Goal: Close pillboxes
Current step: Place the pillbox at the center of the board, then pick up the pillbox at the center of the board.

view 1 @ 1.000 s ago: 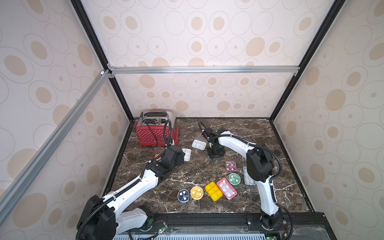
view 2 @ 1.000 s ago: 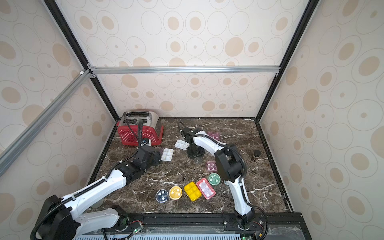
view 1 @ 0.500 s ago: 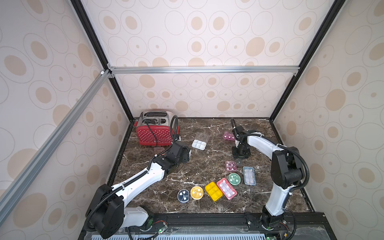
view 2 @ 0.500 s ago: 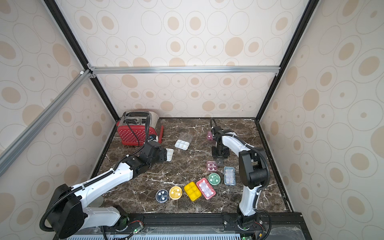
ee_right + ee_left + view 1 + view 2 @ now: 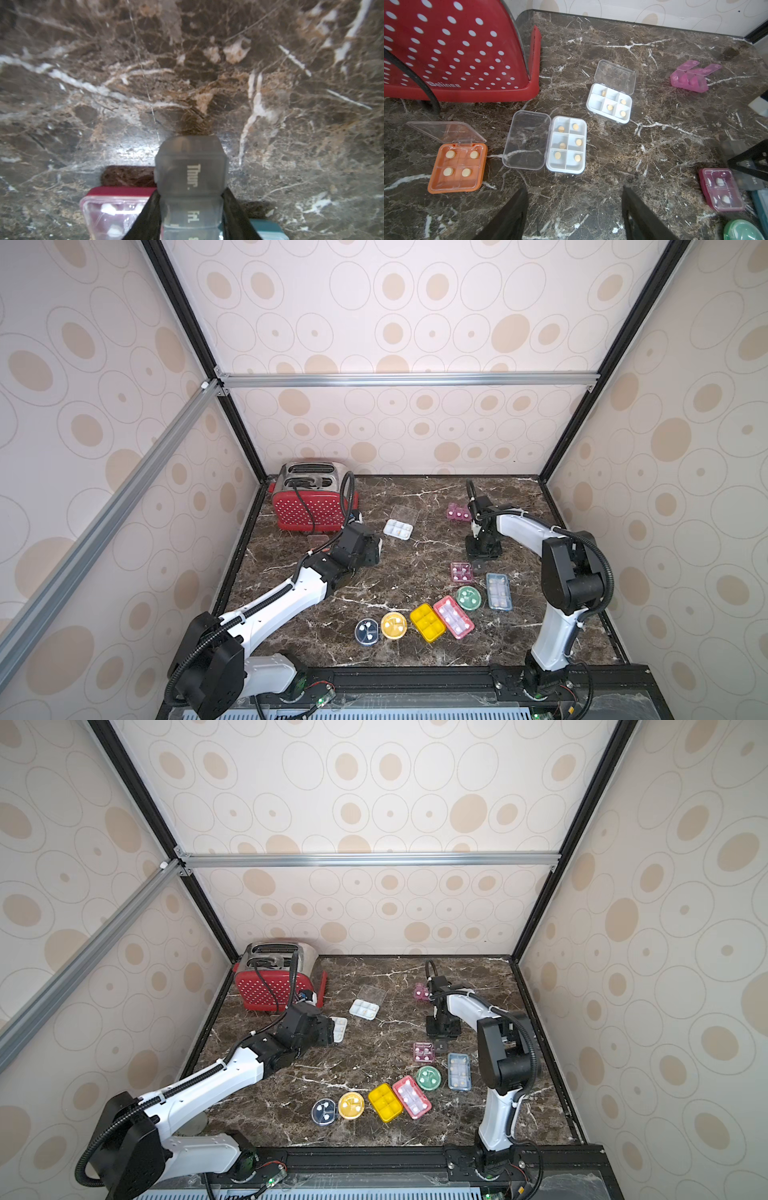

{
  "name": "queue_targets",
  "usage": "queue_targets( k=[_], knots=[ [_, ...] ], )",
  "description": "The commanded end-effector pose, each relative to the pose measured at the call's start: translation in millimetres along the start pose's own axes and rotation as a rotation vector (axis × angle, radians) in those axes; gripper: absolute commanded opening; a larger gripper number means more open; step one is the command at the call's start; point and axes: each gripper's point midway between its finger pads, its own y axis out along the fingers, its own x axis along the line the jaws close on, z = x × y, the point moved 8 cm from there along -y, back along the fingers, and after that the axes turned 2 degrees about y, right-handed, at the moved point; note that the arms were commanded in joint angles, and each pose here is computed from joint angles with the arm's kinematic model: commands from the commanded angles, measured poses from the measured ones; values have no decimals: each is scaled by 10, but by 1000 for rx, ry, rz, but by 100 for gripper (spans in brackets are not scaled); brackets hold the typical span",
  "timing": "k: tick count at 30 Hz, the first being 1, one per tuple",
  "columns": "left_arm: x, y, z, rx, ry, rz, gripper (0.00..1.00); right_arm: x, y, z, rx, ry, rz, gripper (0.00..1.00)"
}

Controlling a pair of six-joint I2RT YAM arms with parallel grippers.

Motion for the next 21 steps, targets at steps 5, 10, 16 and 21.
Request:
queue_targets(
  k=[5, 10, 16, 21],
  knots=[
    [-11, -69, -6, -19, -11, 17, 71, -61, 114, 36, 42, -8, 14, 44],
    [-1, -48, 36, -6, -15, 14, 72, -46, -73, -14, 7, -1, -16, 65],
    [-21, -28, 37, 2, -18, 23, 73, -49, -374, -294, -106, 44, -51, 76],
    [-15, -15, 78, 16, -18, 29, 74, -231, -471, -678, -234, 199, -148, 63]
  ],
)
